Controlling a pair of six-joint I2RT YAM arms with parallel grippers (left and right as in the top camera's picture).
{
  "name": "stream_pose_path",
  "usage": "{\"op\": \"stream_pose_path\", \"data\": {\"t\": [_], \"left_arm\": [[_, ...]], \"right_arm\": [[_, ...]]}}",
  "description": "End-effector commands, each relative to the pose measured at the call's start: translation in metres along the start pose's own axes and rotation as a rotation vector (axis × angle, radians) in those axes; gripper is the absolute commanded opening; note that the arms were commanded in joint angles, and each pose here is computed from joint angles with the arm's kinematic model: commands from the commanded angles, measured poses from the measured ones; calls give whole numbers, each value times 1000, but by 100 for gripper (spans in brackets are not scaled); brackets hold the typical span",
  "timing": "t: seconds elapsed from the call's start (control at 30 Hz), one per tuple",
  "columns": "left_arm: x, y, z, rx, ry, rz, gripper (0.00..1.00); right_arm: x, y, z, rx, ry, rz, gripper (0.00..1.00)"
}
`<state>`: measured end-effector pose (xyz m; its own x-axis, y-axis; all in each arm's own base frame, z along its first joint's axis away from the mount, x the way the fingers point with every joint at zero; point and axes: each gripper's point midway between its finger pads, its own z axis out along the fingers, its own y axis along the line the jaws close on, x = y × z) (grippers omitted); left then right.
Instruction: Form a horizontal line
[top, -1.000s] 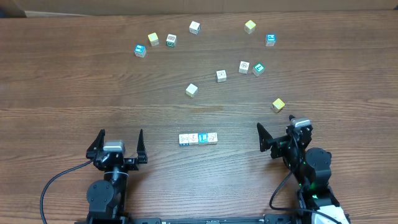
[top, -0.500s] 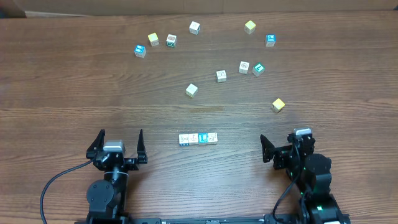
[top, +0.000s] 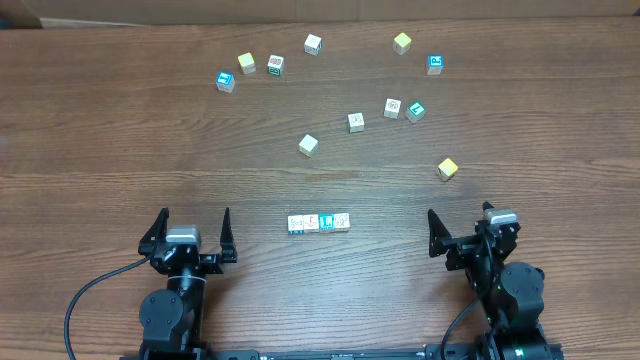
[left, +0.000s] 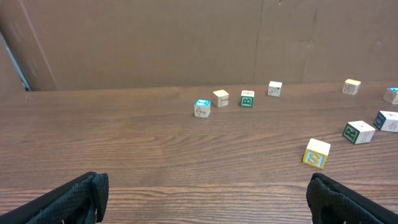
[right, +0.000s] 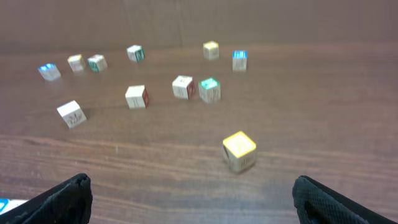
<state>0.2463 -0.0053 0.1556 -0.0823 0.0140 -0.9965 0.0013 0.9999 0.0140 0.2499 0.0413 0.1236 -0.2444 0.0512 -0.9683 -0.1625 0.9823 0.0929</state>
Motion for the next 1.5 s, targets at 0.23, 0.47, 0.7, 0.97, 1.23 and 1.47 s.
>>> {"op": "stream_pose_path", "data": {"t": [0.23, 0.47, 0.7, 0.97, 1.23, 1.47], "left_arm": [[-2, -2, -1, 12, -10, 22, 100], [-2, -2, -1, 12, -10, 22, 100], [-2, -2, -1, 12, -10, 22, 99], [-2, -2, -1, 12, -10, 22, 100], [-2, -2, -1, 12, -10, 22, 100], [-2, -2, -1, 12, -10, 22, 99]], "right_arm": [[-38, 7, -15, -16, -189, -131, 100], [-41, 17, -17, -57, -208, -129, 100], [-42, 22, -18, -77, -210, -108, 100], [-42, 21, -18, -74, -210, -108, 100], [-42, 21, -18, -74, -210, -108, 100], [-42, 21, -18, -74, -210, -108, 100]]}}
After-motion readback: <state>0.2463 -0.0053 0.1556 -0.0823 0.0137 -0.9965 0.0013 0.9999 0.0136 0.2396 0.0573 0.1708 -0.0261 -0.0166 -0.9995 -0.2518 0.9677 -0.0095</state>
